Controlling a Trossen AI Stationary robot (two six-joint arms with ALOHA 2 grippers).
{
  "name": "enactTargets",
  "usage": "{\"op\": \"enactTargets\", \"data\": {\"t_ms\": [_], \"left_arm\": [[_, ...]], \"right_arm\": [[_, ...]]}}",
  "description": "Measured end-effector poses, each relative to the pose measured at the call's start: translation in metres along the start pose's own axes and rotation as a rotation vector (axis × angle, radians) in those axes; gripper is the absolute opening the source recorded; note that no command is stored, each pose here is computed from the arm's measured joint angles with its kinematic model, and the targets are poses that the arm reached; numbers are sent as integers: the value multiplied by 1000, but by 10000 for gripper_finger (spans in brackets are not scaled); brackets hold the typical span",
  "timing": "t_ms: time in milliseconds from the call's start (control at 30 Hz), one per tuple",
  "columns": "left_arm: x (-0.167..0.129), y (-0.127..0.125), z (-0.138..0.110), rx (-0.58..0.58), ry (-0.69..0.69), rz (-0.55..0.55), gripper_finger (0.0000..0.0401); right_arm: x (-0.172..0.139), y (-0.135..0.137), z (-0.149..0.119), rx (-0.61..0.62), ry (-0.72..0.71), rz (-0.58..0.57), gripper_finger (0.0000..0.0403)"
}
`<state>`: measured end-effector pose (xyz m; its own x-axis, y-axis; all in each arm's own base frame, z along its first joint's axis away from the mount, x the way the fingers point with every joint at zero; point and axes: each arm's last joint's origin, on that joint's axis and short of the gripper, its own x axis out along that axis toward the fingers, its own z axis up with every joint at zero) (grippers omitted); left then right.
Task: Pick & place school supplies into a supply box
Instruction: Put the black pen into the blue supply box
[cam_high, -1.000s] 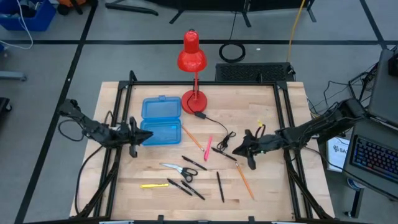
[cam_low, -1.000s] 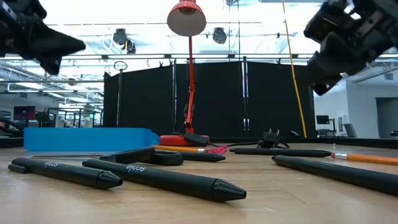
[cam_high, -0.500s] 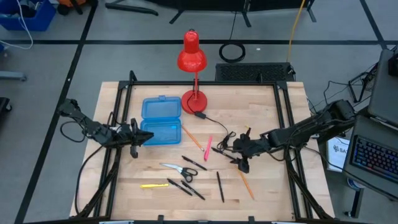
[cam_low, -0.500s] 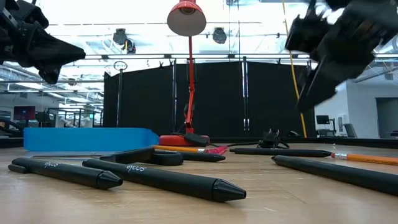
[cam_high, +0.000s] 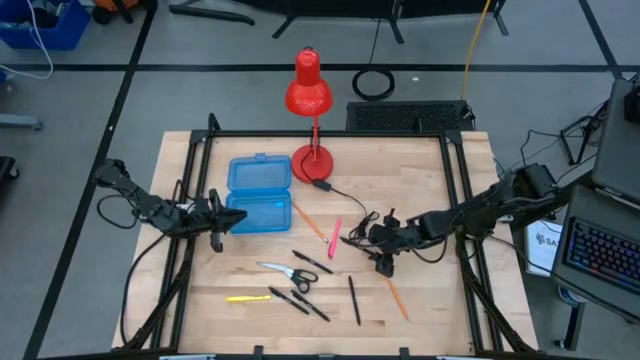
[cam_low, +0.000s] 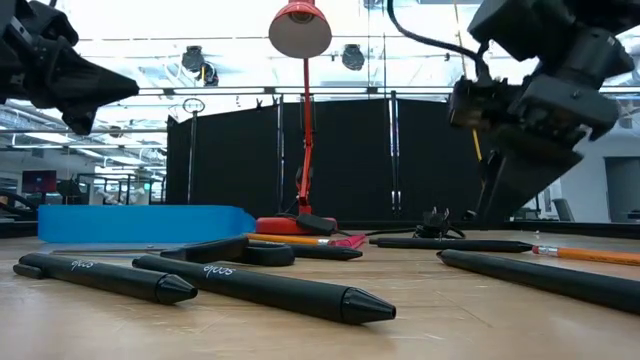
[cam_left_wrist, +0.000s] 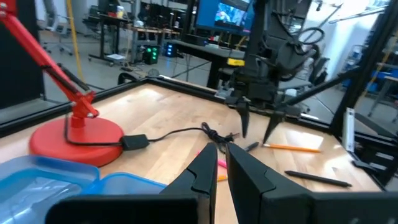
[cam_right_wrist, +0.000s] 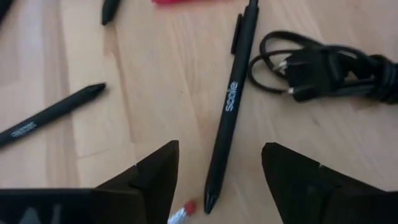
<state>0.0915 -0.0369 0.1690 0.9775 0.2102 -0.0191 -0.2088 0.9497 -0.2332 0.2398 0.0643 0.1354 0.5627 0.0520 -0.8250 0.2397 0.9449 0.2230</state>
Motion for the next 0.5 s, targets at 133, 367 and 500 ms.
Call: {"op": "enactTargets", "data": {"t_ms": [133,367,500], "left_arm": [[0,0,0,14,-1,5,37],[0,0,0,17,-2,5,37],[0,0,0,17,-1,5,37]], "right_arm": [[4,-1,-2,0,16,-11,209],[10,-1,-5,-1,36,-24,208],[16,1,-4,-20,19,-16,208]]}}
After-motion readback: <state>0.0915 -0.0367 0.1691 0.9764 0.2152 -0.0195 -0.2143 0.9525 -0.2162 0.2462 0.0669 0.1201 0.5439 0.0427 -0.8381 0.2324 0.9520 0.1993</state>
